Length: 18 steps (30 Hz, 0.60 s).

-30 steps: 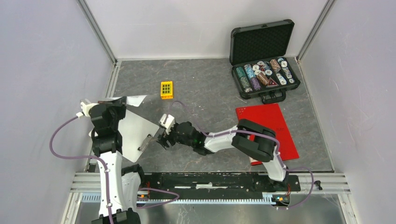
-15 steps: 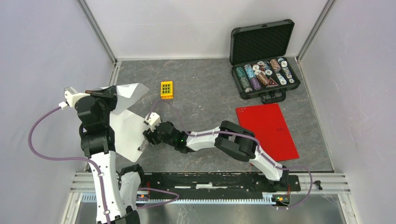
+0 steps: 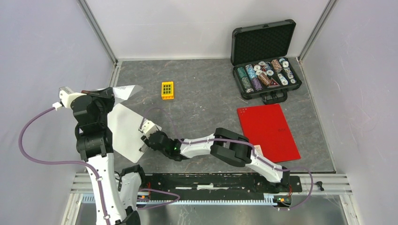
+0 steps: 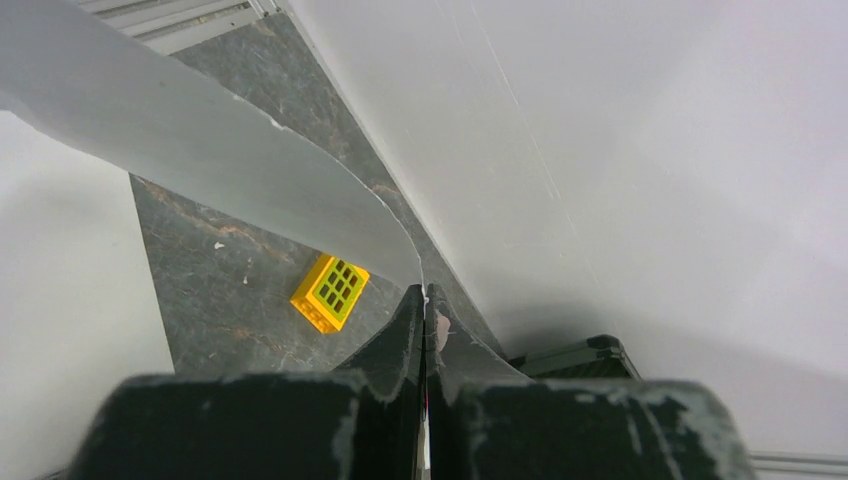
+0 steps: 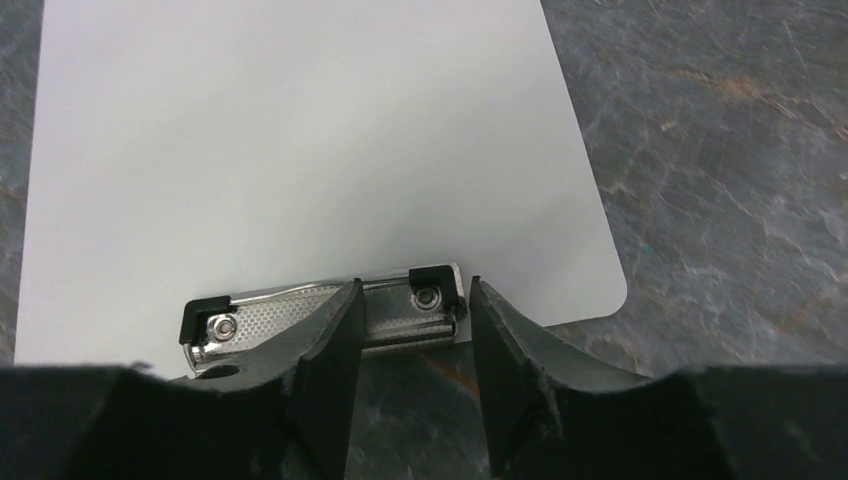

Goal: Put the files into the folder

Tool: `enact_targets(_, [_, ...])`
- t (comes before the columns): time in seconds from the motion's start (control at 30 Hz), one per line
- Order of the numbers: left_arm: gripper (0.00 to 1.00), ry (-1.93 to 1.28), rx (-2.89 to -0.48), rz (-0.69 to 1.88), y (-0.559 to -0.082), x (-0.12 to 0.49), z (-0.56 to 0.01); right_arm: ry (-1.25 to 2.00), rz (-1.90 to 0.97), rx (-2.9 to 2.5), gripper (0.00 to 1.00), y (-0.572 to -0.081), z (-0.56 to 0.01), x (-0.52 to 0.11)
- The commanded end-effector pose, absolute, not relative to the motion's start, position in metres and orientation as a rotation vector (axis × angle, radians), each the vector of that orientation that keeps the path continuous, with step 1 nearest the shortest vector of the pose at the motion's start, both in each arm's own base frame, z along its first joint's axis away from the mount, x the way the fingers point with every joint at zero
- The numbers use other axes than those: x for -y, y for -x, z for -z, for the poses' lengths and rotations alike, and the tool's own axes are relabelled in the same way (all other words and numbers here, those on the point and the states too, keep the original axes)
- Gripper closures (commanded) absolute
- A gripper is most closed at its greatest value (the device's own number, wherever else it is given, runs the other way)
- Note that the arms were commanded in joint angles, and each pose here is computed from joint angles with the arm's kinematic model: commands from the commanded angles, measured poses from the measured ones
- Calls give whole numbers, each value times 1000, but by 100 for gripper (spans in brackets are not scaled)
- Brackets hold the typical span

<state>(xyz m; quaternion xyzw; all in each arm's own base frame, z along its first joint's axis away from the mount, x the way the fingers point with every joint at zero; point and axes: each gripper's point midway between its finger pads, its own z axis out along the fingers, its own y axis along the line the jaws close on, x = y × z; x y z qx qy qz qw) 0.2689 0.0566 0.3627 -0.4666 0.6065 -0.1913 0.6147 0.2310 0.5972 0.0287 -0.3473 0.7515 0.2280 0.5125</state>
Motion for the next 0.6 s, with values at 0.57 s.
enact_targets(0.57, [98, 745, -1696, 687, -263, 14, -346, 1203, -234, -1824, 60, -223, -3, -375])
